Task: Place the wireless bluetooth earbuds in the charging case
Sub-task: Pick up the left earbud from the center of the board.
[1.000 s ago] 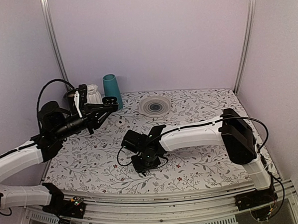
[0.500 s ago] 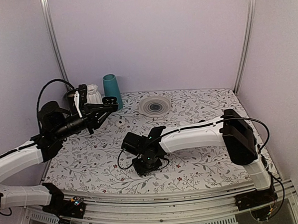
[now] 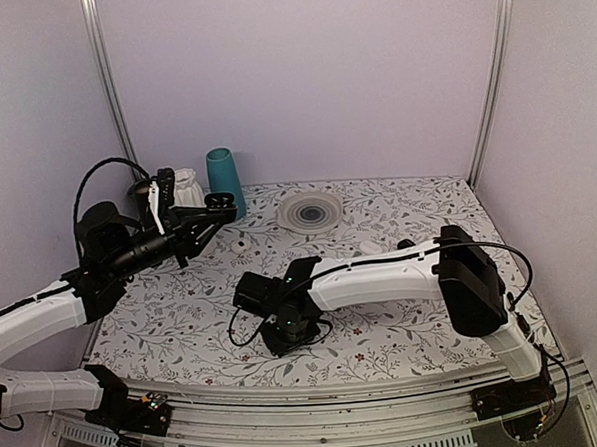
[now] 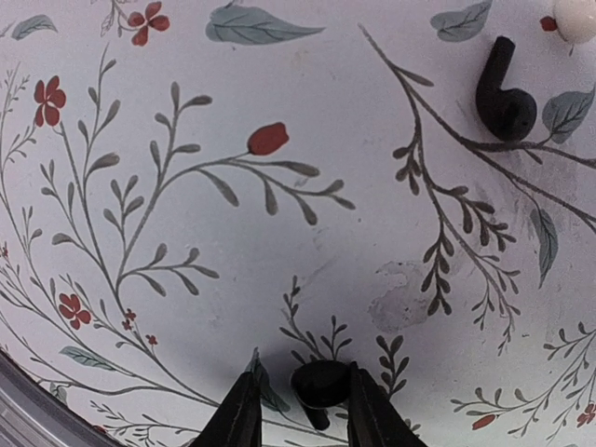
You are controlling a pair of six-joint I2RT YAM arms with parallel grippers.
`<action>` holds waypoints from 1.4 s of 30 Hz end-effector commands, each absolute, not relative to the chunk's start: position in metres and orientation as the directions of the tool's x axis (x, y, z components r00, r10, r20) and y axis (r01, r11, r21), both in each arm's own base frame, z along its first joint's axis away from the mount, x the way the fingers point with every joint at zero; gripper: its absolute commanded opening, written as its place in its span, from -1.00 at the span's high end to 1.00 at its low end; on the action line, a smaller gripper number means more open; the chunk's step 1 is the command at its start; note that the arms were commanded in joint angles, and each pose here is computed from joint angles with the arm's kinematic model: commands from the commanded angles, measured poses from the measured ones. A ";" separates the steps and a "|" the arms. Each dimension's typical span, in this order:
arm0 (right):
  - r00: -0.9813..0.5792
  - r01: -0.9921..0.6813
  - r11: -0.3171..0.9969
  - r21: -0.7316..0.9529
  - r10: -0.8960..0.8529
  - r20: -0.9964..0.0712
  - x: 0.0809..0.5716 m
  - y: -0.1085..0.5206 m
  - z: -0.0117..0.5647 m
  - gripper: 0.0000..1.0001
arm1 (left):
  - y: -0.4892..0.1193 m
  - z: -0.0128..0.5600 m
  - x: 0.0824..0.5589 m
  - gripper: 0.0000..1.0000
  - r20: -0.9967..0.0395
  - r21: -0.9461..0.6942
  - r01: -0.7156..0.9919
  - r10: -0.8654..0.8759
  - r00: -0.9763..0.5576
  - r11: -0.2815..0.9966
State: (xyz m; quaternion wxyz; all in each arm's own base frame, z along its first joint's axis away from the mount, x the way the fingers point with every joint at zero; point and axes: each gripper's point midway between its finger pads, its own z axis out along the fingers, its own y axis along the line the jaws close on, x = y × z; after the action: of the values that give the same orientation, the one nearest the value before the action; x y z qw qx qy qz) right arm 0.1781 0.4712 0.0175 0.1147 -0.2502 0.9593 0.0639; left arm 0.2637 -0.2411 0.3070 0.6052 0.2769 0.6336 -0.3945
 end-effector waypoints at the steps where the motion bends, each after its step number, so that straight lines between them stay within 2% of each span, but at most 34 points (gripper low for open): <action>1: -0.845 -0.505 0.863 -0.016 -0.498 -0.196 0.176 0.459 -0.011 0.36 | -0.239 0.307 0.266 1.00 -0.986 -0.158 0.828 -0.129 -0.104 0.538; 15: -0.800 -0.564 0.821 -0.086 -0.570 -0.189 0.180 0.449 -0.020 0.39 | -0.238 0.307 0.266 1.00 -0.986 -0.159 0.827 -0.131 -0.104 0.540; 23: -0.760 -0.616 0.781 -0.096 -0.623 -0.184 0.179 0.448 -0.023 0.51 | -0.237 0.306 0.266 1.00 -0.985 -0.163 0.825 -0.131 -0.108 0.542; 33: -0.734 -0.650 0.752 -0.110 -0.659 -0.163 0.177 0.443 -0.030 0.51 | -0.237 0.305 0.266 1.00 -0.985 -0.164 0.825 -0.130 -0.110 0.541; 39: -0.730 -0.659 0.744 -0.106 -0.667 -0.148 0.175 0.439 -0.034 0.60 | -0.237 0.305 0.266 1.00 -0.985 -0.166 0.824 -0.130 -0.113 0.542; 42: -0.736 -0.654 0.750 -0.097 -0.660 -0.148 0.177 0.436 -0.035 0.76 | -0.237 0.303 0.267 1.00 -0.985 -0.168 0.822 -0.129 -0.116 0.545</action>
State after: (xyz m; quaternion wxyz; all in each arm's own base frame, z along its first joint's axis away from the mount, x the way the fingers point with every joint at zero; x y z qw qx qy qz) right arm 0.1859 0.4759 0.0144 0.1450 -0.3421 0.9273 0.0449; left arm 0.2653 -0.2394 0.3059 0.6057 0.2747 0.6353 -0.3925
